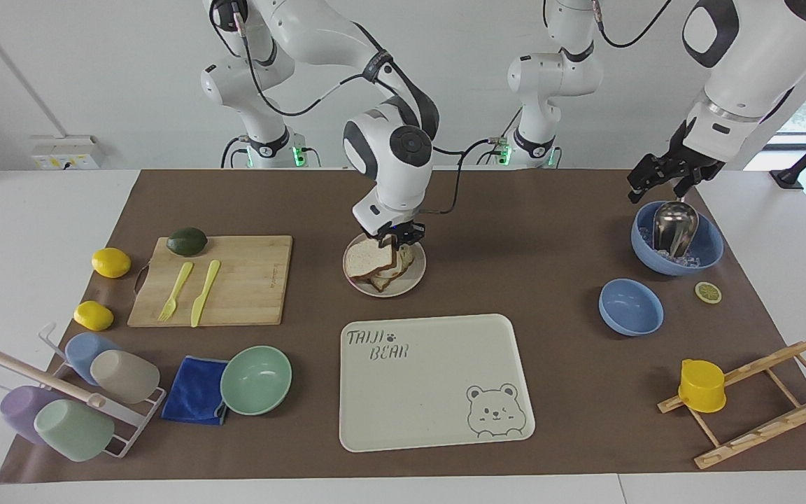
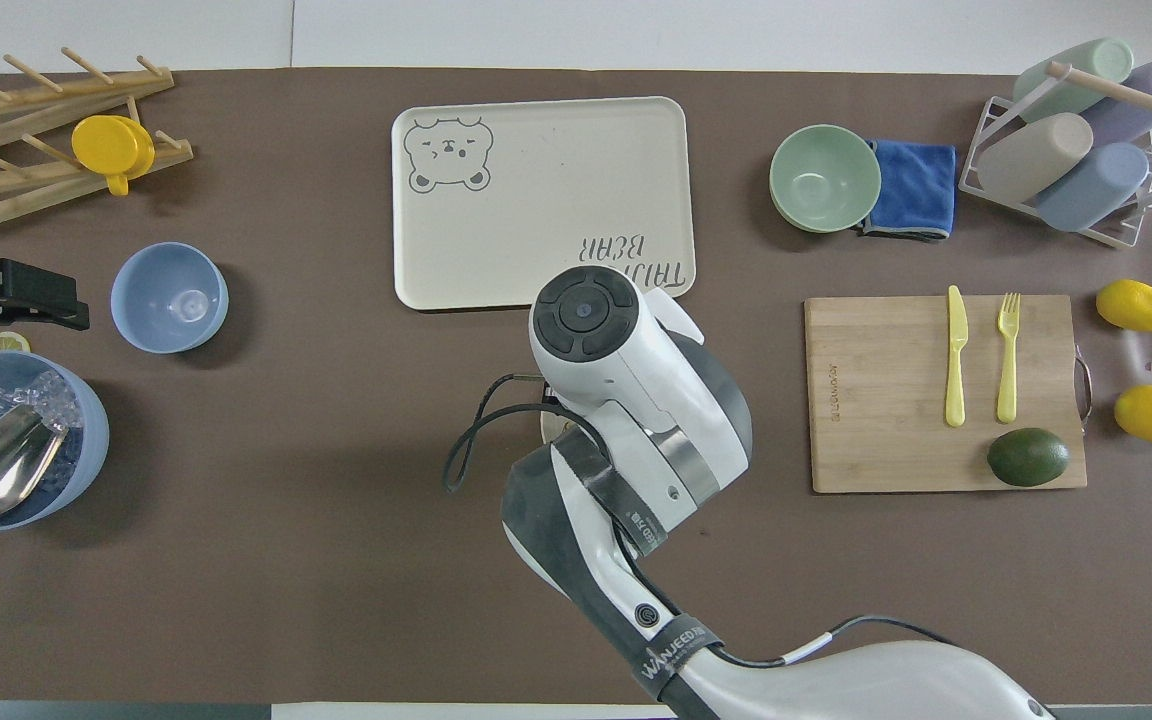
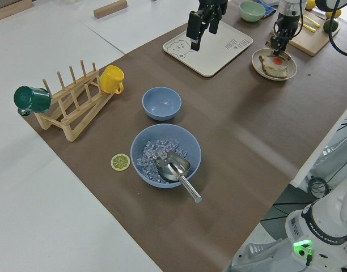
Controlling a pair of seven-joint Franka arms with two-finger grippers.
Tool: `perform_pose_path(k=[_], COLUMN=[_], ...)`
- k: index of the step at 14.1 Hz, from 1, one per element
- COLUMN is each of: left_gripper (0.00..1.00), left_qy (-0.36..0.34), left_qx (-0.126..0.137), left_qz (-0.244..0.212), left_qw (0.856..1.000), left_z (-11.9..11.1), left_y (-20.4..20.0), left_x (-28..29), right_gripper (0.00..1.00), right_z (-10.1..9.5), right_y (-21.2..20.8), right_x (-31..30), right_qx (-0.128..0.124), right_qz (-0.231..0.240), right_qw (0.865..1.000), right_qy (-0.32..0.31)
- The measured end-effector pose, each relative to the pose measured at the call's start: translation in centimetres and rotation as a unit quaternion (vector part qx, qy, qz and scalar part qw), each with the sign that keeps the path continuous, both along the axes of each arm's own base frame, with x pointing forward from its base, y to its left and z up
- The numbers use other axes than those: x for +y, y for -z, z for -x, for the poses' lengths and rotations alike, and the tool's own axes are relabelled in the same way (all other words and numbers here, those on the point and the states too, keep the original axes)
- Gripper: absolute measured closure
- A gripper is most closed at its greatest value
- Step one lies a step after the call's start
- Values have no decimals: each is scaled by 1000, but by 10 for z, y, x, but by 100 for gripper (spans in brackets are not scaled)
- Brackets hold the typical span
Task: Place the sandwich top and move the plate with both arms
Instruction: 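Lower the bread slice onto the egg and open the right gripper, then withdraw the right gripper while the left gripper reaches toward the plate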
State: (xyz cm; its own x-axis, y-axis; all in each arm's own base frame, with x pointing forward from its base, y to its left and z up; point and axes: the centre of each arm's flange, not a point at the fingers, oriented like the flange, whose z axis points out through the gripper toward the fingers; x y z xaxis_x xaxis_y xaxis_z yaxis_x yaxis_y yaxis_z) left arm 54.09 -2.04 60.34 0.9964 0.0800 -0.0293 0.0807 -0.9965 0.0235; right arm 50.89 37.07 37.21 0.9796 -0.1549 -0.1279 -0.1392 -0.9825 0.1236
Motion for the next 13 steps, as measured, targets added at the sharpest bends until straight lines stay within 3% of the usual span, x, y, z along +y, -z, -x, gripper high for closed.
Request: perform_pose_path(k=[3, 5, 9, 13], left_gripper=[0, 0, 0, 0], left_qy=[0, 1, 4, 7], left_qx=[0, 0, -3, -9], left_qz=[0, 0, 2, 61], left_qw=[1000, 1000, 1000, 998], left_z=[0, 0, 0, 3], left_y=[0, 0, 2, 34], left_x=[0, -1, -5, -32], right_gripper=[12, 8, 0, 0], right_z=[-3, -8, -45, -68], right_y=[-3, -13, -66, -117], right_x=[2, -3, -77, -215], right_qx=[-5, -8, -34, -13], right_qz=[-15, -30, -58, -70], right_qw=[1000, 999, 998, 997], right_qy=[7, 19, 18, -13])
